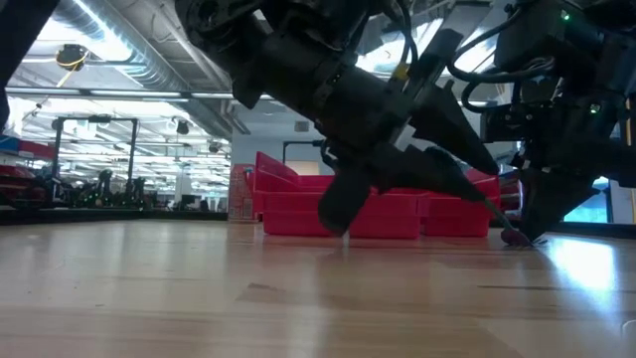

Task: Sort silverware
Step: Put the purple fork into the left red bin

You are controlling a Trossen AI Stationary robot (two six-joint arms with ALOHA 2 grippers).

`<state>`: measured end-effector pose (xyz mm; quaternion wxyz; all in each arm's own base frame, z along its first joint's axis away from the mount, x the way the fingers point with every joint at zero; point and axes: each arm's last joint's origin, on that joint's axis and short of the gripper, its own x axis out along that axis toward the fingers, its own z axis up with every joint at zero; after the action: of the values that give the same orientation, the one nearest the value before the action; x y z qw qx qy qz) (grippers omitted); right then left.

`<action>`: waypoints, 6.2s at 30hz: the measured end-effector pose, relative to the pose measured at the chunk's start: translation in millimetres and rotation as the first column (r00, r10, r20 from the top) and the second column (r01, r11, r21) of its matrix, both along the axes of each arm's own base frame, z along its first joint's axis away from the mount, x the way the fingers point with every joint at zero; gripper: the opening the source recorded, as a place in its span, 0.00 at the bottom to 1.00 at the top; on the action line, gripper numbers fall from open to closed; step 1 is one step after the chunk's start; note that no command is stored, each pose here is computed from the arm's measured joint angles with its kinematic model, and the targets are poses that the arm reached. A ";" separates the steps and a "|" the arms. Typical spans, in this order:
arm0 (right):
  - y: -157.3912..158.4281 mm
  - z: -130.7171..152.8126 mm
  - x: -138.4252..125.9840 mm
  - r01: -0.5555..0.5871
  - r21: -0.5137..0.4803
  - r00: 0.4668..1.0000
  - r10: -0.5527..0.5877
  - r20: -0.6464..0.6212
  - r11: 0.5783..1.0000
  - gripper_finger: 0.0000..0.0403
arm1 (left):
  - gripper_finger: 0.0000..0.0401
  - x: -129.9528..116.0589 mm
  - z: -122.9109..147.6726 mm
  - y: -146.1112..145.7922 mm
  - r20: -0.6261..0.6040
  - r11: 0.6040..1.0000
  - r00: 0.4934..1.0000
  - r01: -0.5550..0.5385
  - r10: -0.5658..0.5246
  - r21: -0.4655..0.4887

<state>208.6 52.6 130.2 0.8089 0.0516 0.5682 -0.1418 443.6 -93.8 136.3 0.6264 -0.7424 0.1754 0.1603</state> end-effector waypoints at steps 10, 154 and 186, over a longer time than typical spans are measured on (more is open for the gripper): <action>0.0 0.0 0.0 0.000 0.000 1.000 0.000 0.000 1.000 0.00 | 0.02 0.4 0.4 1.4 0.010 1.000 1.000 -0.007 0.006 0.029; 2.0 50.6 5.0 0.084 0.013 0.995 -0.083 -0.046 0.996 0.06 | 0.00 3.7 3.3 15.9 0.043 0.992 0.995 -0.095 0.092 0.088; 2.1 166.2 -39.8 0.244 -0.151 0.839 -0.130 0.528 0.958 0.13 | 0.00 -31.7 26.2 20.2 0.549 0.961 0.815 -0.265 0.184 0.072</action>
<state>168.8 54.7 296.4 0.9137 0.0565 0.3063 -0.2612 411.9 -73.6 162.5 0.6793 -0.7252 -0.1083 0.0311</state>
